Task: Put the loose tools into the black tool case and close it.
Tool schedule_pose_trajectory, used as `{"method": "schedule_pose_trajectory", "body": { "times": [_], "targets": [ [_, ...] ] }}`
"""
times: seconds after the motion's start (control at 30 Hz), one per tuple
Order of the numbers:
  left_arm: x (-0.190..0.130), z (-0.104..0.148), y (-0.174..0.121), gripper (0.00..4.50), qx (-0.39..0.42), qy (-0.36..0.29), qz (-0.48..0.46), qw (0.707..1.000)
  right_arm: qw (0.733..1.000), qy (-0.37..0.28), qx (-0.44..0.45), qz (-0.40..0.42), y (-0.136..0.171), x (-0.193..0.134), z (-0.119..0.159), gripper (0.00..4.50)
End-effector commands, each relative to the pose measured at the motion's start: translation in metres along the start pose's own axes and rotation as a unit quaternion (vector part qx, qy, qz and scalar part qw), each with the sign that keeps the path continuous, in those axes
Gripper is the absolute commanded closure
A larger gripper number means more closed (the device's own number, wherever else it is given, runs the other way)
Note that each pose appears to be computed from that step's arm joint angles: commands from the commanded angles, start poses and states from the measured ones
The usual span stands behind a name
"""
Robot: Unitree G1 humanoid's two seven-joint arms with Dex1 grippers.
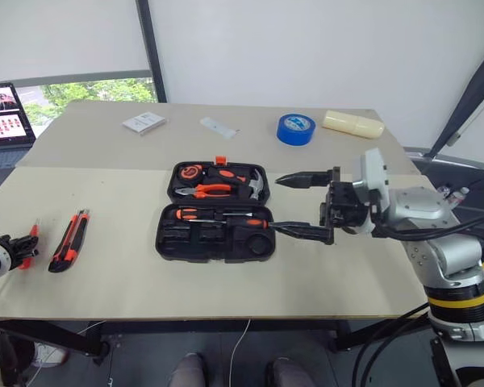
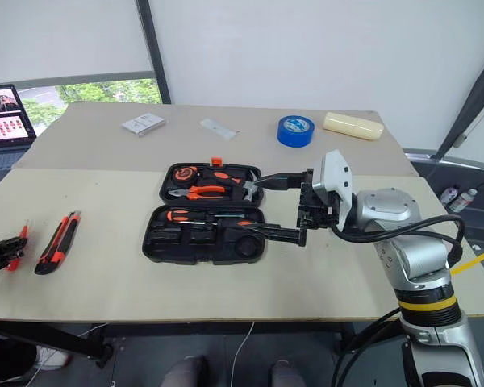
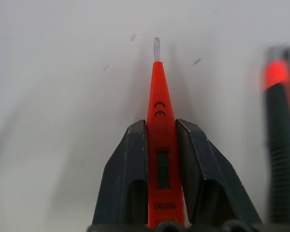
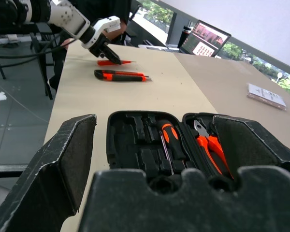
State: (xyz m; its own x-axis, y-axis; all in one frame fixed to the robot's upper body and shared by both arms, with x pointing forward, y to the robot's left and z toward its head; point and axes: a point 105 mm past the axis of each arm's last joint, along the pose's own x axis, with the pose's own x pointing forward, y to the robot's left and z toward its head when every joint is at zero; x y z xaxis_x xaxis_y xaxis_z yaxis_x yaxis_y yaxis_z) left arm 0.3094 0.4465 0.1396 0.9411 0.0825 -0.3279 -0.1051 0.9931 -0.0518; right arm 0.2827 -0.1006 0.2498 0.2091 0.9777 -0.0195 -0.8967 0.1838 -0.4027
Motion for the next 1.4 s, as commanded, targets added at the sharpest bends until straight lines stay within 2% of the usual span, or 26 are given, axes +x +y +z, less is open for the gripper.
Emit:
{"method": "schedule_pose_trajectory", "body": {
  "times": [0.03,0.1,0.13,0.23,0.27,0.4,0.6,0.8,0.97,1.27,1.4],
  "targets": [
    [-0.003,0.059,-0.073,4.08,0.163,-0.106,-0.192,0.962,0.999,0.025,-0.016,-0.034,-0.012,-0.024,0.01,0.0],
    [-0.004,0.064,-0.106,4.08,0.192,-0.12,-0.271,0.936,0.997,0.058,-0.007,-0.047,-0.017,-0.033,0.003,0.0],
    [-0.006,0.064,-0.131,4.08,0.221,-0.122,-0.324,0.912,0.995,0.078,-0.003,-0.055,-0.021,-0.039,-0.003,0.0],
    [-0.009,0.045,-0.211,4.08,0.332,-0.083,-0.47,0.814,0.991,0.119,-0.002,-0.06,-0.025,-0.05,-0.017,0.0],
    [-0.008,0.038,-0.226,4.08,0.357,-0.068,-0.494,0.79,0.991,0.123,0.0,-0.06,-0.026,-0.05,-0.019,0.0],
    [0.008,0.025,-0.264,4.08,0.423,-0.031,-0.52,0.741,0.99,0.129,0.004,-0.058,-0.027,-0.049,-0.024,0.0],
    [0.023,0.017,-0.287,4.08,0.504,-0.009,-0.524,0.686,0.99,0.125,0.005,-0.066,-0.023,-0.048,-0.023,0.0],
    [0.029,0.011,-0.296,4.08,0.543,0.012,-0.532,0.65,0.988,0.128,0.009,-0.084,-0.018,-0.053,-0.025,0.0],
    [0.035,0.006,-0.303,4.08,0.559,0.025,-0.528,0.639,0.987,0.129,0.011,-0.092,-0.016,-0.054,-0.026,0.0],
    [0.049,0.004,-0.299,4.08,0.588,0.047,-0.484,0.646,0.987,0.125,0.016,-0.095,-0.012,-0.052,-0.026,0.0],
    [0.051,0.0,-0.291,4.08,0.612,0.073,-0.473,0.63,0.988,0.126,0.02,-0.091,-0.011,-0.051,-0.027,0.0]
  ]
}}
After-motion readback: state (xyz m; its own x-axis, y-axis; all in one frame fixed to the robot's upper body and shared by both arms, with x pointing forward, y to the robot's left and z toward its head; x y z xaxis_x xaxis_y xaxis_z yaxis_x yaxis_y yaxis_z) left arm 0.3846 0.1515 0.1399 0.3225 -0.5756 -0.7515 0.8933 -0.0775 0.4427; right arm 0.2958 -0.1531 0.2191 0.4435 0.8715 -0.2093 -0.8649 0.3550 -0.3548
